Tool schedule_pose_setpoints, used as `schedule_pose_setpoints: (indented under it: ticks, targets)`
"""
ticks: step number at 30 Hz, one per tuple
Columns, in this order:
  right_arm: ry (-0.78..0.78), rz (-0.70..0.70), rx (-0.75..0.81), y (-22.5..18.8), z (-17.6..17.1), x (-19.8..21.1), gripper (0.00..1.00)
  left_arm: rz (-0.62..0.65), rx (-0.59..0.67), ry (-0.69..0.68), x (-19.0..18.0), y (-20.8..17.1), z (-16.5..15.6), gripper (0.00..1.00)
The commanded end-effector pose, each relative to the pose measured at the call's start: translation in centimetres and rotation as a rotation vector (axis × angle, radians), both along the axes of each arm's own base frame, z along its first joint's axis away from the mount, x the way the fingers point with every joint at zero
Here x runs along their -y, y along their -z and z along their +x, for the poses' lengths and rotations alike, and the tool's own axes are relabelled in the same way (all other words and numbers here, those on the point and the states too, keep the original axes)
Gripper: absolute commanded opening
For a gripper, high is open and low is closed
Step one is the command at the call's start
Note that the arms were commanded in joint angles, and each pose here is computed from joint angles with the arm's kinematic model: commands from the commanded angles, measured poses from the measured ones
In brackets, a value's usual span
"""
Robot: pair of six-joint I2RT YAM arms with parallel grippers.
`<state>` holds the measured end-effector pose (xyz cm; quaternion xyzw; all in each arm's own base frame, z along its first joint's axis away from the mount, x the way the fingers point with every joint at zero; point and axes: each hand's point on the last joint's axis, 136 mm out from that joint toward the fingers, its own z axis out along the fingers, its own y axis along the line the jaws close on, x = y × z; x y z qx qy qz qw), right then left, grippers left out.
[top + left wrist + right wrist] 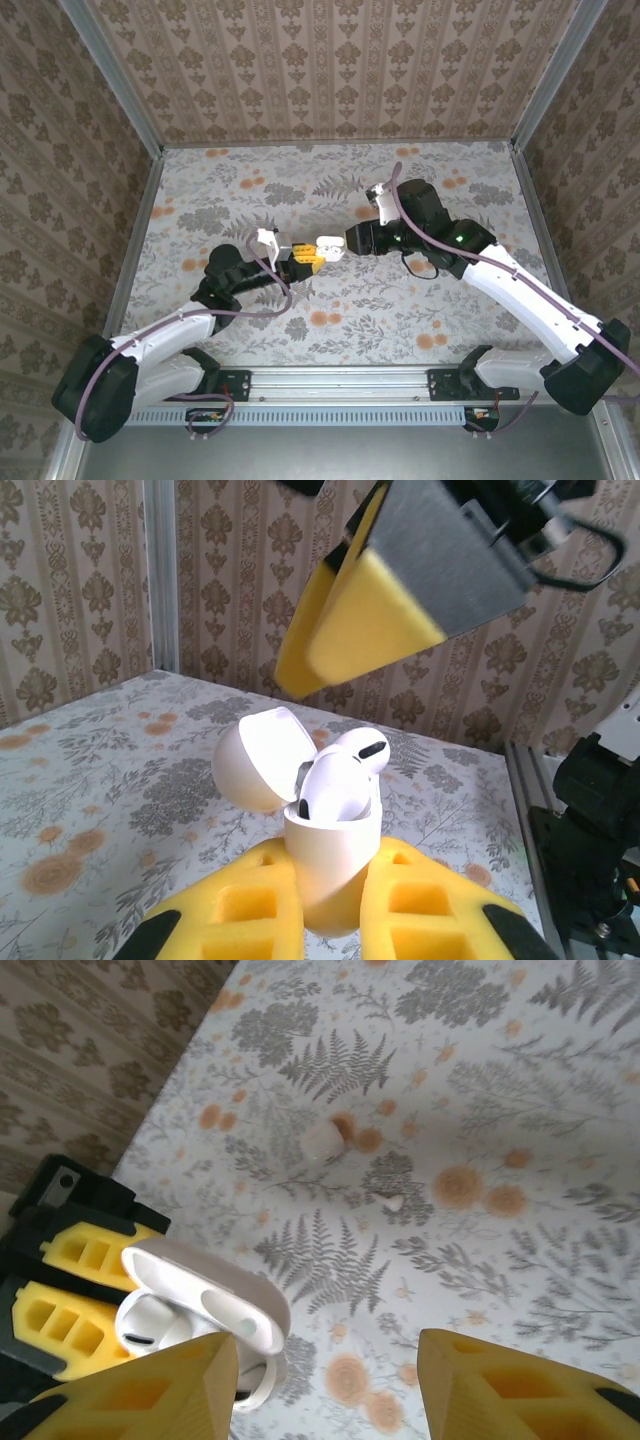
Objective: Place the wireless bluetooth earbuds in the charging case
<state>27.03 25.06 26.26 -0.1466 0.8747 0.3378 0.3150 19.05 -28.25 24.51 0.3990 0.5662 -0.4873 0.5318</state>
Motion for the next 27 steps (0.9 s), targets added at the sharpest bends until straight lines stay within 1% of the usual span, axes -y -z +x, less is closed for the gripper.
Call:
schedule_pose_setpoints:
  ticks: [1,8,27]
  targets:
    - [-0.124,0.206,0.011,-3.3,-1.7,-2.1,0.52,-0.058,0.014,0.036,0.1,-1.6,-0.5,0.00]
    - [-0.163,0.235,0.033,-2.8,-3.2,-1.9,0.52,-0.070,0.005,0.044,0.3,-2.0,-0.3,0.00]
    - [-0.160,0.038,0.028,1.2,-2.7,-1.3,0.50,-0.073,-0.002,0.053,0.6,-2.4,-0.1,0.00]
